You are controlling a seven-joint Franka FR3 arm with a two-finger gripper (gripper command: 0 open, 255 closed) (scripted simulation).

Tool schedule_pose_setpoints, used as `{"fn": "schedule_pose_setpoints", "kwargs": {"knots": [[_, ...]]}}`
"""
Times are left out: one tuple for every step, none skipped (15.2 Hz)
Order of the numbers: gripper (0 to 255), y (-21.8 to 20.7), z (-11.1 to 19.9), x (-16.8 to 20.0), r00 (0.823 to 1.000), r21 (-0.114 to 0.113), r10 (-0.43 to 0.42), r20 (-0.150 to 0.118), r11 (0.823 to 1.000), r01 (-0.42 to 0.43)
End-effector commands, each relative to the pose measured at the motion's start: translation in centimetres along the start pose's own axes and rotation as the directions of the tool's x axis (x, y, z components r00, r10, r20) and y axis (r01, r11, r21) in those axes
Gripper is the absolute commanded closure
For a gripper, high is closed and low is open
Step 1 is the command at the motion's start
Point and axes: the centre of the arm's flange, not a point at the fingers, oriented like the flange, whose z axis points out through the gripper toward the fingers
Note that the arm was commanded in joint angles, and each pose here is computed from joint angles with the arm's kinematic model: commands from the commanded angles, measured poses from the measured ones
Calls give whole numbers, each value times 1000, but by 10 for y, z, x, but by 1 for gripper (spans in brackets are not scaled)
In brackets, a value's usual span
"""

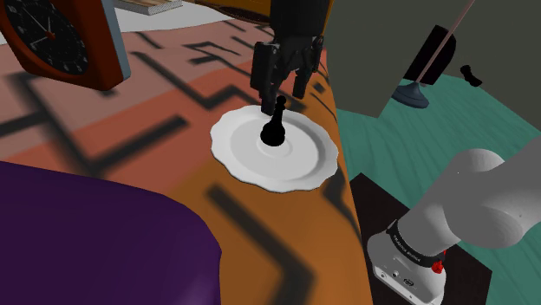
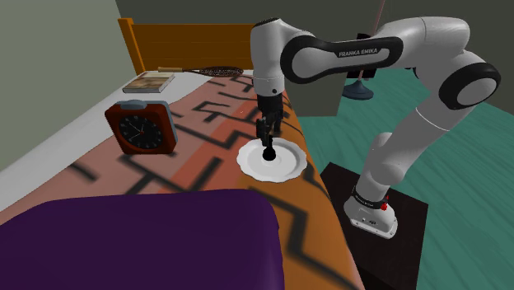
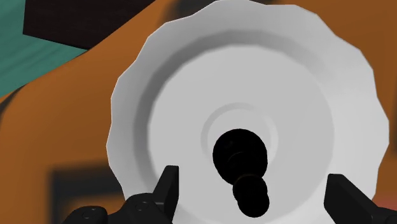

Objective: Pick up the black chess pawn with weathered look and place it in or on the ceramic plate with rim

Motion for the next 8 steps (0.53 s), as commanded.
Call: {"fn": "schedule_pose_setpoints", "kwargs": {"knots": [[0,0,0,0,1000,0,0,0,1000,0],[0,0,-13,0,1000,0,0,0,1000,0],[0,0,-26,0,1000,0,0,0,1000,0],[0,0,-40,0,1000,0,0,0,1000,0],[0,0,-50,0,1000,0,0,0,1000,0],[0,0,-50,0,1000,0,0,0,1000,0],[0,0,-50,0,1000,0,0,0,1000,0],[0,0,-50,0,1000,0,0,0,1000,0]]}}
